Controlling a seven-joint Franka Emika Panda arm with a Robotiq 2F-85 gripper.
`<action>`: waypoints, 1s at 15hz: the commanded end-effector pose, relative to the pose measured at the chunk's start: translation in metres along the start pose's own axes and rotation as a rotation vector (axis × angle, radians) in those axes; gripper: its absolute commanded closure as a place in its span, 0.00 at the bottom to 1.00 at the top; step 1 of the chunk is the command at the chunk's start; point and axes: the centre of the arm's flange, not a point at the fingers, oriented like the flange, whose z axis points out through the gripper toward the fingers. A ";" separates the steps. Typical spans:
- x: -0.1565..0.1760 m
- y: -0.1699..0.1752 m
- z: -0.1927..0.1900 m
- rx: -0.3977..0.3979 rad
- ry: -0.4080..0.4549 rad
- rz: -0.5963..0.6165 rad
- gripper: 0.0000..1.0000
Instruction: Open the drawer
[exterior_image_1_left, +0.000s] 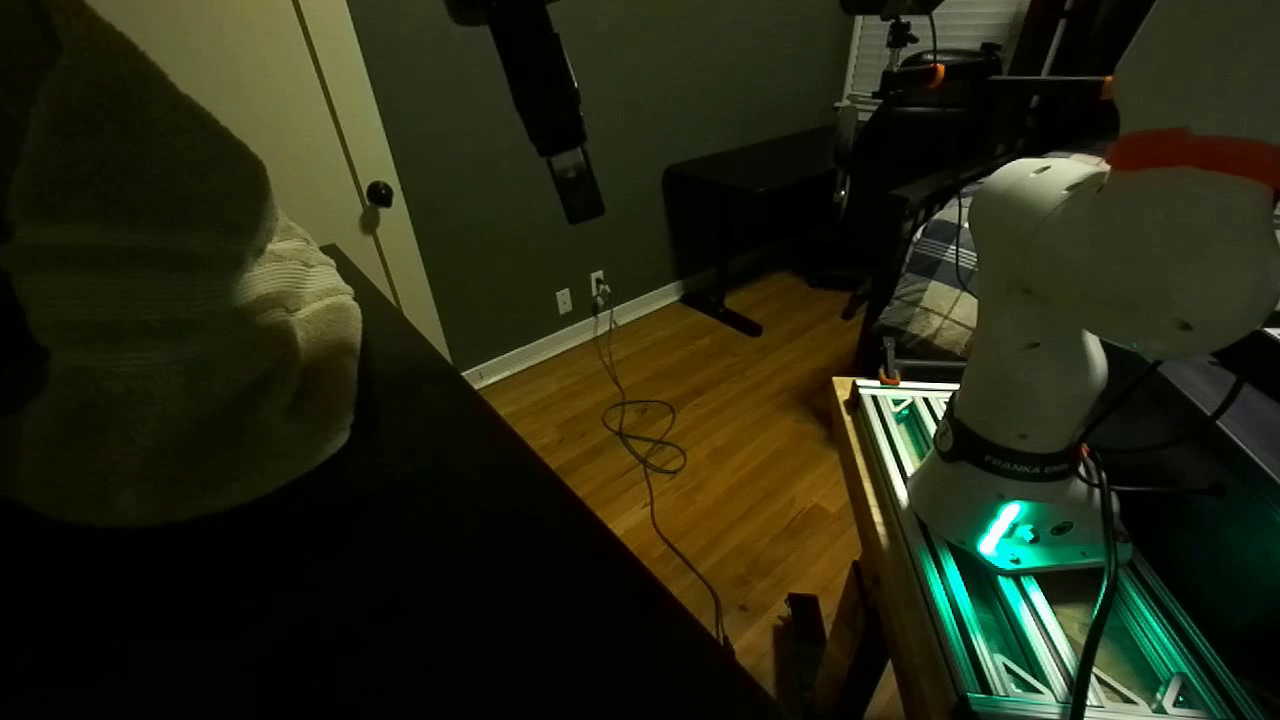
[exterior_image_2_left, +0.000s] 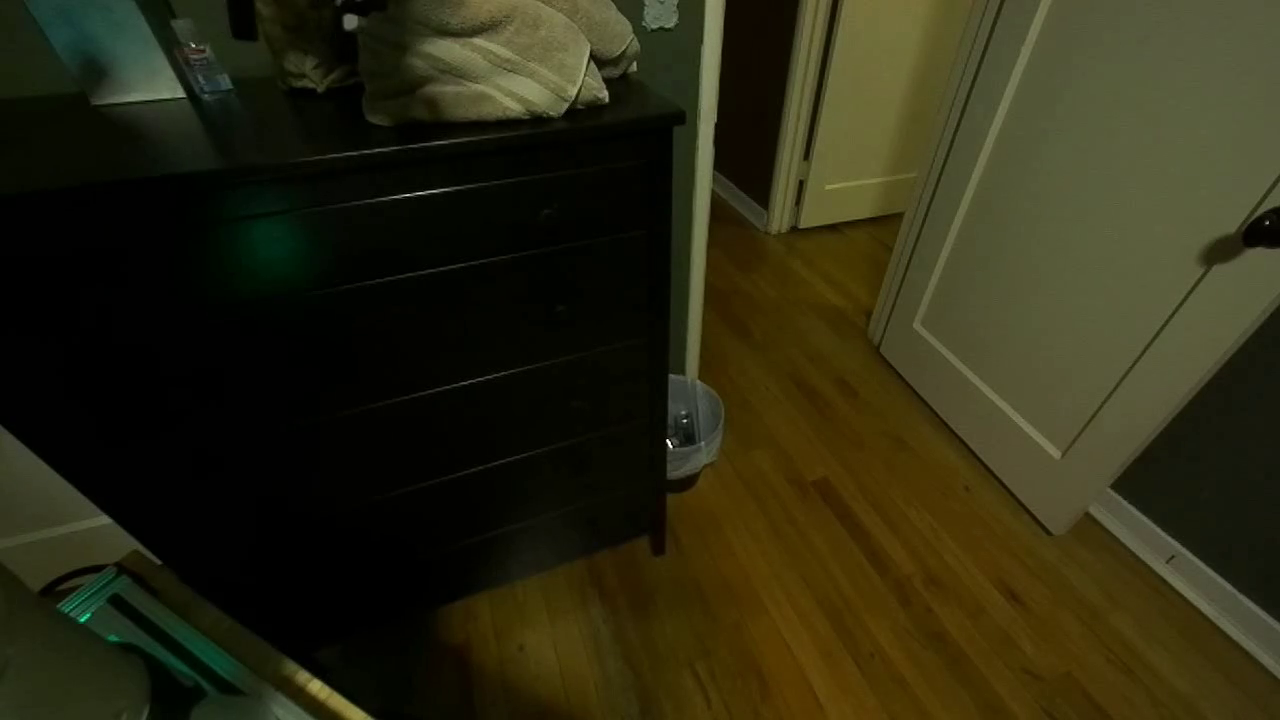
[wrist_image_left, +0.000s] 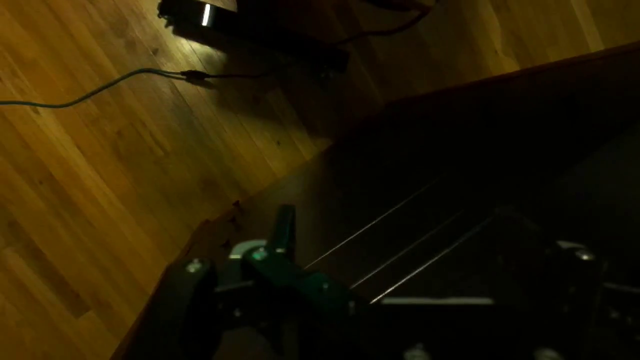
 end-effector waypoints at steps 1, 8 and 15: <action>0.000 0.037 0.008 -0.116 -0.002 -0.128 0.00; 0.002 0.125 0.043 -0.192 0.129 -0.484 0.00; 0.011 0.177 0.081 -0.235 0.220 -0.512 0.00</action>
